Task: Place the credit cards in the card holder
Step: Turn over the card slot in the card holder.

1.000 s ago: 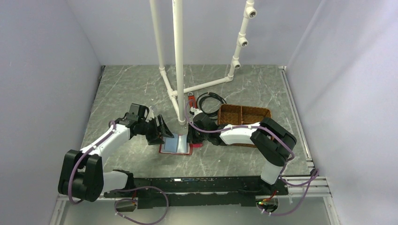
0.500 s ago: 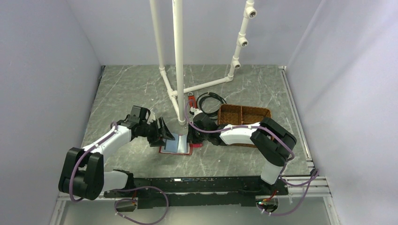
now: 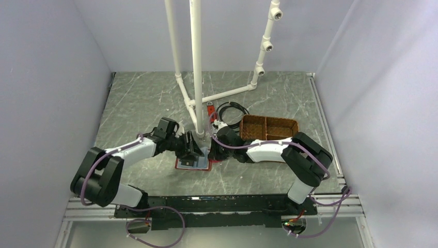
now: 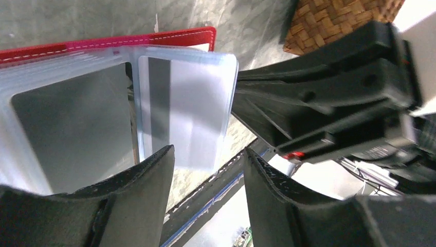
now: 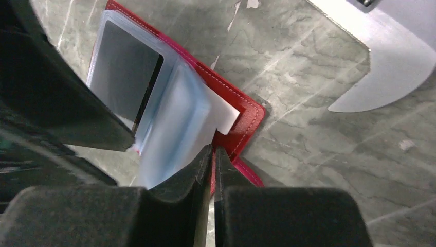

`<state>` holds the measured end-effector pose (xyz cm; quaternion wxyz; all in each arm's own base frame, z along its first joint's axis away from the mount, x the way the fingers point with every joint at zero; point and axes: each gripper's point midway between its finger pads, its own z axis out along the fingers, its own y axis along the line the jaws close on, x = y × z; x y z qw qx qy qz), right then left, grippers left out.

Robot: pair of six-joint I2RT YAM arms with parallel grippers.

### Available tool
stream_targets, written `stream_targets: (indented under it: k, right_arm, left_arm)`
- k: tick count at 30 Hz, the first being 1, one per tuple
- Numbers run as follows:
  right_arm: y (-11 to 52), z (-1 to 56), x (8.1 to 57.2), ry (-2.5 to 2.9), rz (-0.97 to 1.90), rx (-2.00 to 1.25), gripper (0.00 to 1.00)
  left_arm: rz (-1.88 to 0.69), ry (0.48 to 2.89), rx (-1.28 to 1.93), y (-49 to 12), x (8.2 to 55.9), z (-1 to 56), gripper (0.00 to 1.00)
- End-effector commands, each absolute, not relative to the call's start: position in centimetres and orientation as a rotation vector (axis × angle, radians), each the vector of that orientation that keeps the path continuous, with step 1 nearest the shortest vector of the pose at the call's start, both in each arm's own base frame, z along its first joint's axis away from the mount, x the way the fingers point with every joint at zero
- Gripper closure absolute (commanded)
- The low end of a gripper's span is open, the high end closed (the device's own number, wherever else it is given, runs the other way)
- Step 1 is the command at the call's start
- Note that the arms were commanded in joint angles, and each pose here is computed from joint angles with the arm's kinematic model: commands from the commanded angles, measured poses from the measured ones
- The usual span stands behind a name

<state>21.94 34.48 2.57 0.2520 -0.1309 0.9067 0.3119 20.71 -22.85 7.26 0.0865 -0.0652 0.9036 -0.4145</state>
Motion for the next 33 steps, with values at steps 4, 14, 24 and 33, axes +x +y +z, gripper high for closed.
stream_targets:
  k: [4,14,24,33]
  right_arm:
    - [33.1,6.3,23.2,2.381,0.824,-0.303,0.85]
    - [35.8,8.3,22.4,2.347,1.006,-0.365,0.73]
    - [35.6,5.8,22.1,2.439,1.057,-0.286,0.58]
    - [36.1,4.9,21.8,2.456,1.093,-0.289,0.59]
  left_arm:
    - [-1.336,2.669,-0.161,-25.1,21.1,7.0,0.44]
    - [-1.026,2.703,-0.127,-21.9,21.3,8.1,0.38]
    - [-0.826,2.783,-0.192,-19.6,21.0,6.1,0.5]
    - [-0.834,2.791,-0.212,-19.5,20.6,5.6,0.5]
